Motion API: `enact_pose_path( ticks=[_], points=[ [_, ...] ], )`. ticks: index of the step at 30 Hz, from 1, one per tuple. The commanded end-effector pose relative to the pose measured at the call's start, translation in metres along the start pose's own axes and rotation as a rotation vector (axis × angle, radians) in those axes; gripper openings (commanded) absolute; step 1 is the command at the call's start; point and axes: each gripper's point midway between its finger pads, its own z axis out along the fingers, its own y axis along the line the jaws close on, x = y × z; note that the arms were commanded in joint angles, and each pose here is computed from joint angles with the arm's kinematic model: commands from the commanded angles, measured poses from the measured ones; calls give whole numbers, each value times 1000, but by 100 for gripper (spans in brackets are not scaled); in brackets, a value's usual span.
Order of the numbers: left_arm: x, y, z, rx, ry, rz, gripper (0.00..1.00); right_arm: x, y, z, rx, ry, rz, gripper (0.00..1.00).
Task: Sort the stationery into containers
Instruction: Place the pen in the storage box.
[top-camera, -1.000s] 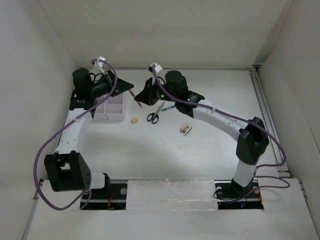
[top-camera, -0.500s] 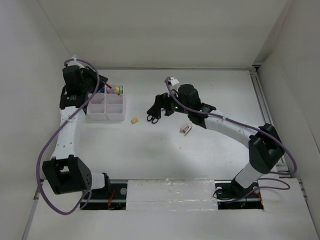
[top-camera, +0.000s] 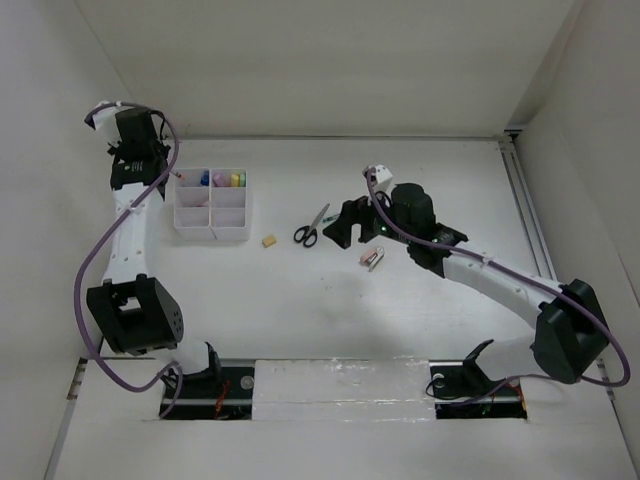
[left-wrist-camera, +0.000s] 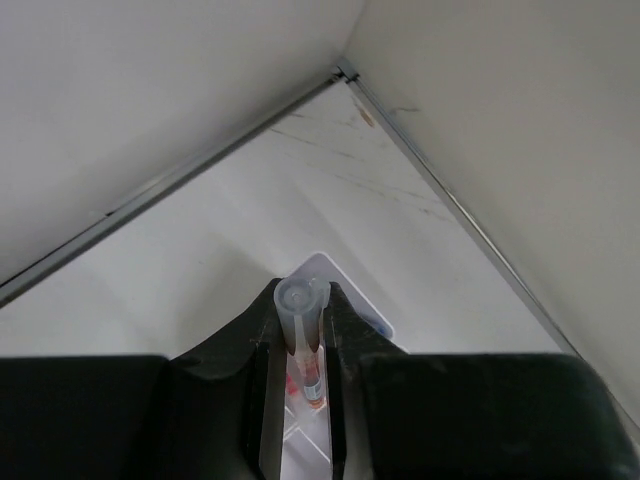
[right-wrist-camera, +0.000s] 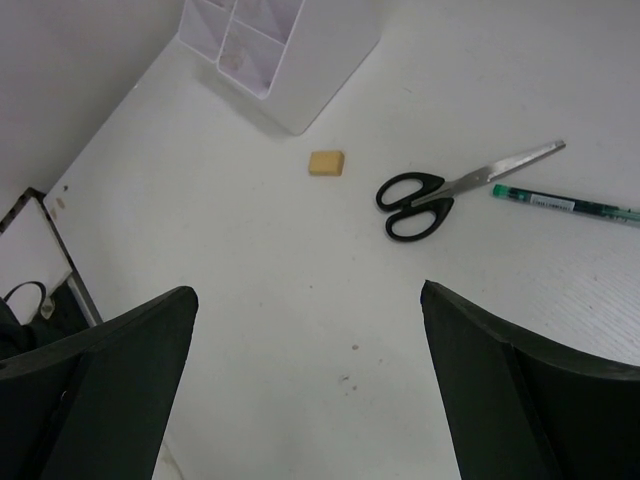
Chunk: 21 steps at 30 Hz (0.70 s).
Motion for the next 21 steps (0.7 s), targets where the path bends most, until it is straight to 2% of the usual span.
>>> enact_pose_path(
  ticks=[1, 11, 21],
  points=[
    [-16, 22, 2, -120, -109, -32, 0, -9, 6, -9, -35, -43, -34, 100],
    [47, 45, 41, -194, -31, -71, 0, -2, -6, -23, -7, -49, -34, 100],
    [61, 38, 60, -153, -30, -94, 0, 5, -14, -31, -5, -41, -43, 100]
  ],
)
